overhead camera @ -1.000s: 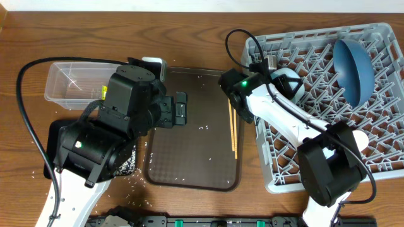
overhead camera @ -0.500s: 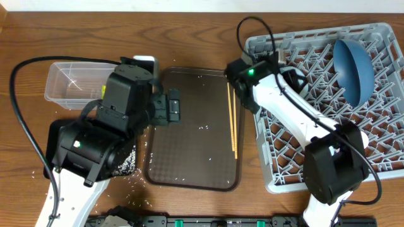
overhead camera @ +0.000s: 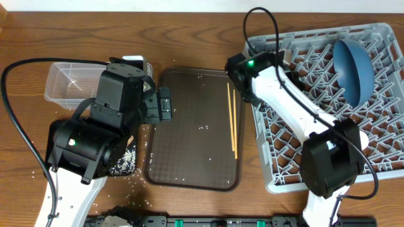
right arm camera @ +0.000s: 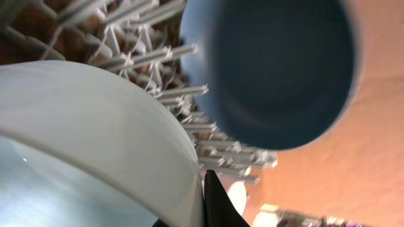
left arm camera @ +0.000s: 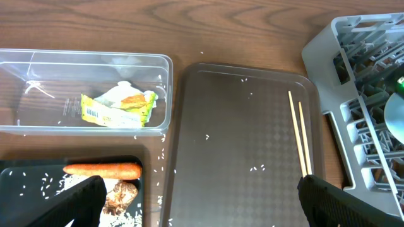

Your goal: Sort waste into correct bins and load items into the dishwasher rack

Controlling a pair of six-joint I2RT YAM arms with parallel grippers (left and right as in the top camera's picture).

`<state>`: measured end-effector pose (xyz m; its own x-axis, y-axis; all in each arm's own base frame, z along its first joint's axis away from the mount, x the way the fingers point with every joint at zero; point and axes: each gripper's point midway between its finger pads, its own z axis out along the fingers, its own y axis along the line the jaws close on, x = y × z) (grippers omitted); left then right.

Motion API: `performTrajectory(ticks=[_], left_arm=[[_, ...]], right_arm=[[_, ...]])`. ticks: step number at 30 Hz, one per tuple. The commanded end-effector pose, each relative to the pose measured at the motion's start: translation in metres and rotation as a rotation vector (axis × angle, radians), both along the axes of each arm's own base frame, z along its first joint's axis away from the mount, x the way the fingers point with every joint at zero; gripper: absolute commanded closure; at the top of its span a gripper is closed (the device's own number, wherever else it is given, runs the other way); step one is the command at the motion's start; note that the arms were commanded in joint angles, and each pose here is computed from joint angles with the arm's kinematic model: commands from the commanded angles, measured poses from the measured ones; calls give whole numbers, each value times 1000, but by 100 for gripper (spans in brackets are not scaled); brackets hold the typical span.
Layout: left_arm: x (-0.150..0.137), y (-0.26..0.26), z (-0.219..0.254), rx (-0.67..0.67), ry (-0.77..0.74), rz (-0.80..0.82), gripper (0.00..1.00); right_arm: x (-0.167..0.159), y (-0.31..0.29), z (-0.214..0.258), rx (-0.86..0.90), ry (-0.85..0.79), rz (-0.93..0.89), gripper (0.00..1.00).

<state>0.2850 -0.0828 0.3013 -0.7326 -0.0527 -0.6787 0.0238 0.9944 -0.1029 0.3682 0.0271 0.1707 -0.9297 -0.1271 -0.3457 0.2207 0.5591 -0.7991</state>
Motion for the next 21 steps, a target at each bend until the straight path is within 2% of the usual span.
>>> performTrajectory(ticks=[1,10,21], left_arm=[[1,5,6,15,-17,11,2],[1,5,5,14,-17,12,2],[-1,5,4,18,-6,11,2]], right_arm=[[1,-21,-5,43,-70,-113,99],[11,-32,20,-128,-40,-23,99],[9,-23,7,-117,6,-9,99]])
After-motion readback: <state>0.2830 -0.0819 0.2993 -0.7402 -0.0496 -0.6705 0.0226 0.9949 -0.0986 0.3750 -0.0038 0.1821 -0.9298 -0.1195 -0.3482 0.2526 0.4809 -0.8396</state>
